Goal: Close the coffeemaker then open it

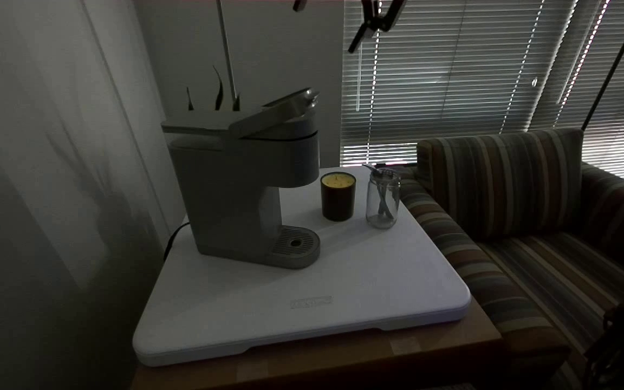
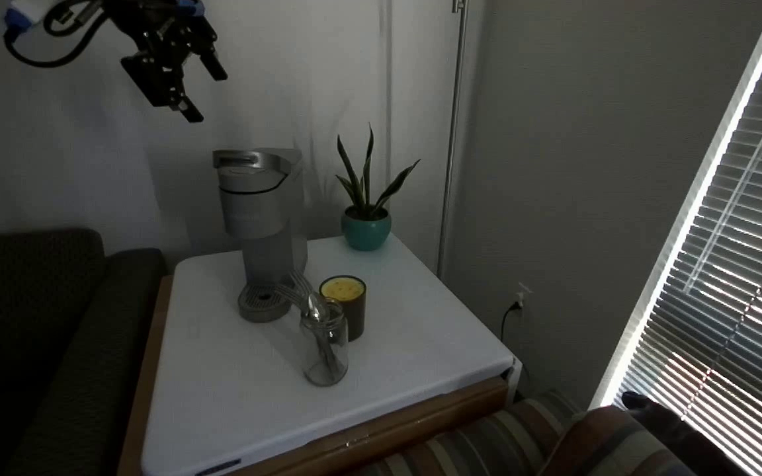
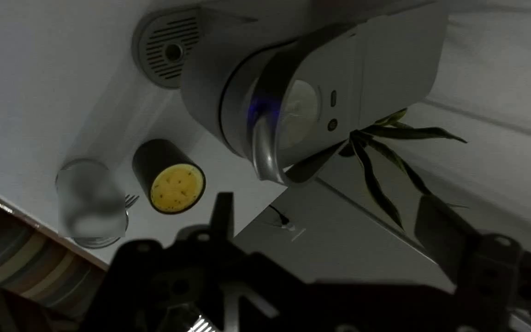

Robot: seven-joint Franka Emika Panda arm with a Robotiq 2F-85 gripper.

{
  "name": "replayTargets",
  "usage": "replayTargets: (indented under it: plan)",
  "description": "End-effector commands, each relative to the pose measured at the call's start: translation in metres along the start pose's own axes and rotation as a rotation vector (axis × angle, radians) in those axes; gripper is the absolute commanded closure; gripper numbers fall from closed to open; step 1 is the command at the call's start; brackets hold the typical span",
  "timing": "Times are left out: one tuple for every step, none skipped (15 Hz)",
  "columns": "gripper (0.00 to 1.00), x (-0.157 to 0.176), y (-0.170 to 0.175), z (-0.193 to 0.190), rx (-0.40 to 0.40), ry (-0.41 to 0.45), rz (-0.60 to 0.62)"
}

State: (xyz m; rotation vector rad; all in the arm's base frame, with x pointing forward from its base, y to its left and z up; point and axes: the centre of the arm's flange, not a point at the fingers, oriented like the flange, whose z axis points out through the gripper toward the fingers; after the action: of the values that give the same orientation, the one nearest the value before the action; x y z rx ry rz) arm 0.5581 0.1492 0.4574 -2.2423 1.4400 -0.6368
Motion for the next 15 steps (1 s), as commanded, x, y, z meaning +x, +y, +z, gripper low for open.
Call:
replayTargets:
  plan:
    - [0.0,-0.001,-0.002,0.005,0.015,-0.008,0.05]
    - [0.0,-0.002,-0.004,0.011,0.026,-0.016,0.084]
    - [0.0,-0.003,-0.005,0.016,0.029,-0.021,0.102]
    - [0.0,-0.003,-0.005,0.019,0.03,-0.023,0.11]
    - [0.0,-0.003,-0.006,0.02,0.032,-0.024,0.114]
    - [0.0,-0.004,-0.004,0.019,0.031,-0.002,0.104]
    - [0.0,-0.004,-0.004,0.022,0.047,0.002,0.087]
    - [0.0,-0.003,-0.004,0.025,0.059,0.008,0.07]
    - [0.0,-0.001,-0.003,0.028,0.067,0.018,0.053]
    - [0.0,0.002,-0.002,0.03,0.076,0.025,0.039]
    - [0.0,0.005,-0.001,0.033,0.077,0.027,0.038]
    - [0.0,0.009,0.001,0.037,0.084,0.021,0.045]
    - [0.0,0.012,0.002,0.041,0.091,0.013,0.06]
    - [0.16,0.015,0.003,0.046,0.099,0.002,0.082]
    - [0.28,0.016,0.005,0.051,0.105,-0.006,0.101]
